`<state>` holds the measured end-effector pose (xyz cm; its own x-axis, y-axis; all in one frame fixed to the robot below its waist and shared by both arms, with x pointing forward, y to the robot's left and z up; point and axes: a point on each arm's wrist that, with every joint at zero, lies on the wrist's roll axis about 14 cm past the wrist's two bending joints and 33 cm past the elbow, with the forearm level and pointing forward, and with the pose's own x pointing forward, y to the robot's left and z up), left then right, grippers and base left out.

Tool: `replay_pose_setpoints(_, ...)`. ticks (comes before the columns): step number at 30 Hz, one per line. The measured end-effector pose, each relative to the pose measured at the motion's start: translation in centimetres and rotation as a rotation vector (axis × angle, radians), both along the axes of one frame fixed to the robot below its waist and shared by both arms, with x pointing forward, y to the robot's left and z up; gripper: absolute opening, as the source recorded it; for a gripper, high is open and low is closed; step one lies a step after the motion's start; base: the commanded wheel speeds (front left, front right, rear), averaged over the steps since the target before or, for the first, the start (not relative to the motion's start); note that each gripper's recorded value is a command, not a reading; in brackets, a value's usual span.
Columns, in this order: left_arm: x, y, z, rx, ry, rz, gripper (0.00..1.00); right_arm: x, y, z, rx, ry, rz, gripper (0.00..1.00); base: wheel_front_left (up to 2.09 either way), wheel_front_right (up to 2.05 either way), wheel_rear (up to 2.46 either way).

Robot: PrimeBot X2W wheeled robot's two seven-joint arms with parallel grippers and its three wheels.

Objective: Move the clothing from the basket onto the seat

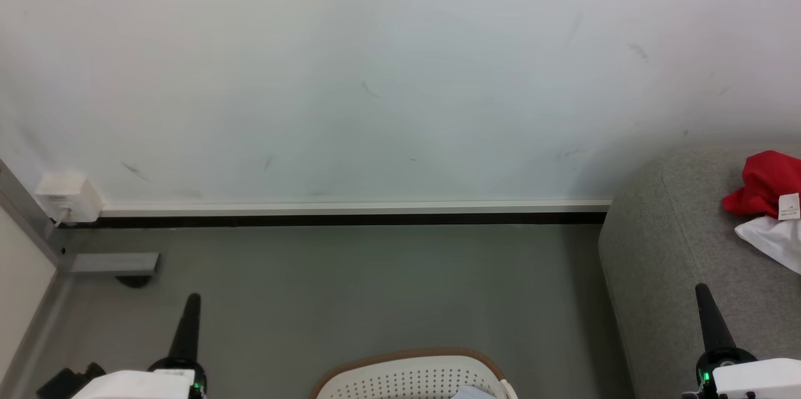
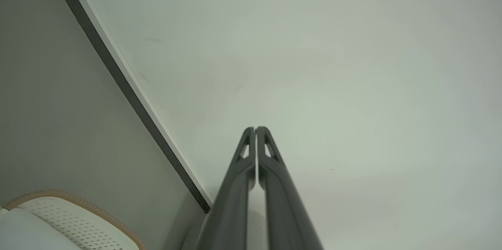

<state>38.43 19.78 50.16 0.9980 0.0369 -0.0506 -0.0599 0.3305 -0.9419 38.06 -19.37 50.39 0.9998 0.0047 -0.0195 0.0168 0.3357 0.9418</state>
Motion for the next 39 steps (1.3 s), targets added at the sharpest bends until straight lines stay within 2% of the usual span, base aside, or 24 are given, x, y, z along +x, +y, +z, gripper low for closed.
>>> replay_pose_setpoints(39,0.4,0.1,1.1,-0.284,-0.039,-0.024,0.00,0.9,-0.6,0.4,0.288,-0.015,-0.008,0.00,0.00,0.00,0.00)
